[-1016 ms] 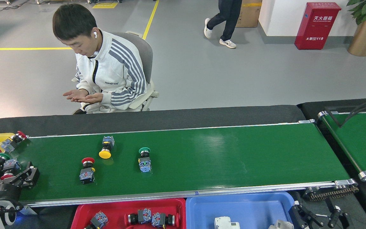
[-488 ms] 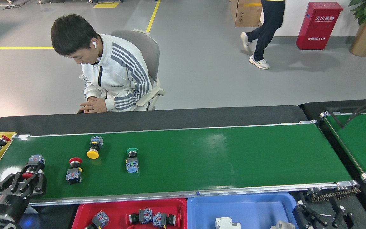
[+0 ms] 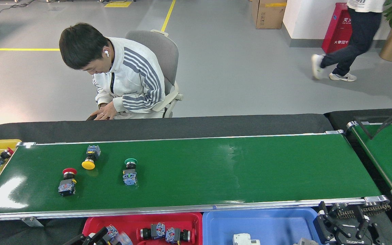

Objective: Pick switch part from conveyor to tray

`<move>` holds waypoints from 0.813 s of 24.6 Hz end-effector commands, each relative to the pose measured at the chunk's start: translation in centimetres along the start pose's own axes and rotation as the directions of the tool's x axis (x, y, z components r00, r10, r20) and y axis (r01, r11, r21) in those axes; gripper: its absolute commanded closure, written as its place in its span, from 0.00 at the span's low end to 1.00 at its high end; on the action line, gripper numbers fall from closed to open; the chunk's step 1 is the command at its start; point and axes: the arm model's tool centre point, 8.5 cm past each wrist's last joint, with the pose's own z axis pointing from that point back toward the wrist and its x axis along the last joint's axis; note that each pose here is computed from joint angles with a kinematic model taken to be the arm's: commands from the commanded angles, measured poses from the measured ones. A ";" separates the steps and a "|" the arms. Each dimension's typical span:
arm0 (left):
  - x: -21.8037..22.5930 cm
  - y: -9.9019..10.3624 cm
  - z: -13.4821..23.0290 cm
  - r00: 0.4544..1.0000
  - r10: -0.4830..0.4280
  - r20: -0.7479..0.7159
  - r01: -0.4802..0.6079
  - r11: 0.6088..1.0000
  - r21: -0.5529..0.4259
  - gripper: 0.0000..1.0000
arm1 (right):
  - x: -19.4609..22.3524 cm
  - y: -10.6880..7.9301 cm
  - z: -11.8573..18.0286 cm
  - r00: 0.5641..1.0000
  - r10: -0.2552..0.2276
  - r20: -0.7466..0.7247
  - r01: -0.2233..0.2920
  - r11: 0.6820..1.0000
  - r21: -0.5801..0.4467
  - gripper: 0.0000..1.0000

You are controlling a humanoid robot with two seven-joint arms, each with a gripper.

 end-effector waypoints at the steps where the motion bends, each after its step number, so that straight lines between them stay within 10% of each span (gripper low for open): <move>1: -1.4 0.7 -0.3 0.997 -0.027 -0.070 0.027 1.000 0.010 0.00 | 0.0 -1.0 -0.3 1.000 0.005 0.011 -0.005 0.999 -0.033 0.00; 9: -14.3 -0.1 5.3 0.793 -0.090 -0.603 0.070 0.996 -0.056 0.00 | 0.3 -1.0 -0.3 1.000 0.002 0.025 -0.001 0.999 -0.035 0.00; 20: -17.3 0.2 4.2 0.785 -0.056 -0.617 0.030 0.998 -0.053 0.00 | 0.8 -0.7 0.1 0.997 0.005 0.076 -0.003 1.000 -0.030 0.00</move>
